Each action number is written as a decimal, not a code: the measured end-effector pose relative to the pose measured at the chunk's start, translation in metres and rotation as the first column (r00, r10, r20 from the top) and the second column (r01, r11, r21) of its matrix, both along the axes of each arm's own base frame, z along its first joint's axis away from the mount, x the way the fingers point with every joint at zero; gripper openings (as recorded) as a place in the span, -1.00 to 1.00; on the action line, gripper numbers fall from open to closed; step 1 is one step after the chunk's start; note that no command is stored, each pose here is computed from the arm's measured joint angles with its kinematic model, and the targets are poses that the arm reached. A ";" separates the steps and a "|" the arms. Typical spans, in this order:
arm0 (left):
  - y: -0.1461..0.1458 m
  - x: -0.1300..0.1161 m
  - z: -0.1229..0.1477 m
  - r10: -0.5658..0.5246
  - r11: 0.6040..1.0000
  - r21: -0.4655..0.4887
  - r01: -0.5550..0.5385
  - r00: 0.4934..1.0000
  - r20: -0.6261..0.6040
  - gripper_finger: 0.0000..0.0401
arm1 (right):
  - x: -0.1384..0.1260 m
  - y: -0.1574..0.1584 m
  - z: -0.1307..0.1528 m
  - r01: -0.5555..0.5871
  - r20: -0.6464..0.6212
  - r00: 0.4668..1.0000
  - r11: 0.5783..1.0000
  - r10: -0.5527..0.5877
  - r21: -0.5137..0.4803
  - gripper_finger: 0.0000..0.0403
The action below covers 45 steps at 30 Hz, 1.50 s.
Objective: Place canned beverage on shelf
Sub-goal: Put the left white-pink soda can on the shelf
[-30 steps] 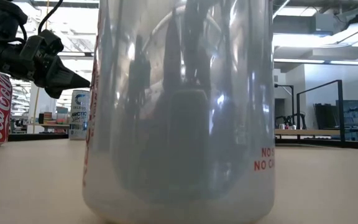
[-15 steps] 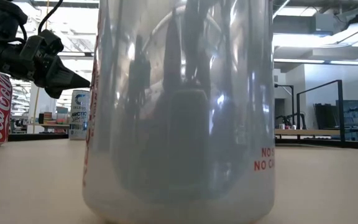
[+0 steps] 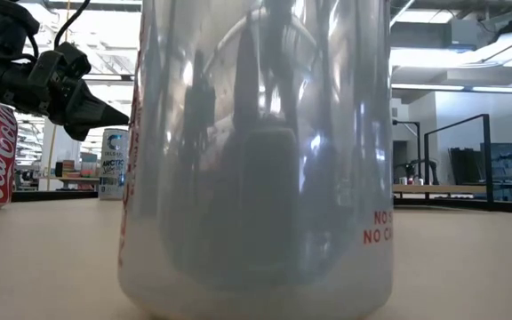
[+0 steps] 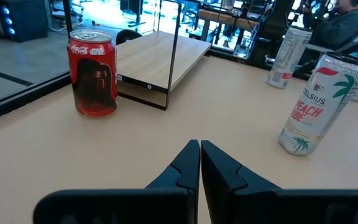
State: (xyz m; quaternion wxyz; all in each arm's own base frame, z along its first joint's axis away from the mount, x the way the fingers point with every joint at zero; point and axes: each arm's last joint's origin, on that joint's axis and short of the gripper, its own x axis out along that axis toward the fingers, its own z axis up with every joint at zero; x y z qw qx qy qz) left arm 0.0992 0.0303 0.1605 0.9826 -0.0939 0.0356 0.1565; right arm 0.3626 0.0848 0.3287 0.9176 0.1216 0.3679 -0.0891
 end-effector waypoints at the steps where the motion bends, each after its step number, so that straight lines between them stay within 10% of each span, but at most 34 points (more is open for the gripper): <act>1: 0.000 0.000 0.000 0.000 1.000 0.000 0.000 1.000 0.000 -1.00 | -0.002 0.000 0.000 0.052 -0.016 0.999 0.998 -0.051 0.028 0.66; 14: 0.000 0.000 0.000 0.000 1.000 0.000 0.000 1.000 0.000 -1.00 | -0.009 0.045 -0.029 0.414 0.050 0.910 0.906 -0.412 -0.082 0.66; 45: 0.000 0.000 0.000 0.000 1.000 0.000 0.000 1.000 0.000 -1.00 | -0.001 0.053 -0.065 0.402 -0.089 0.907 0.909 -0.412 -0.110 0.66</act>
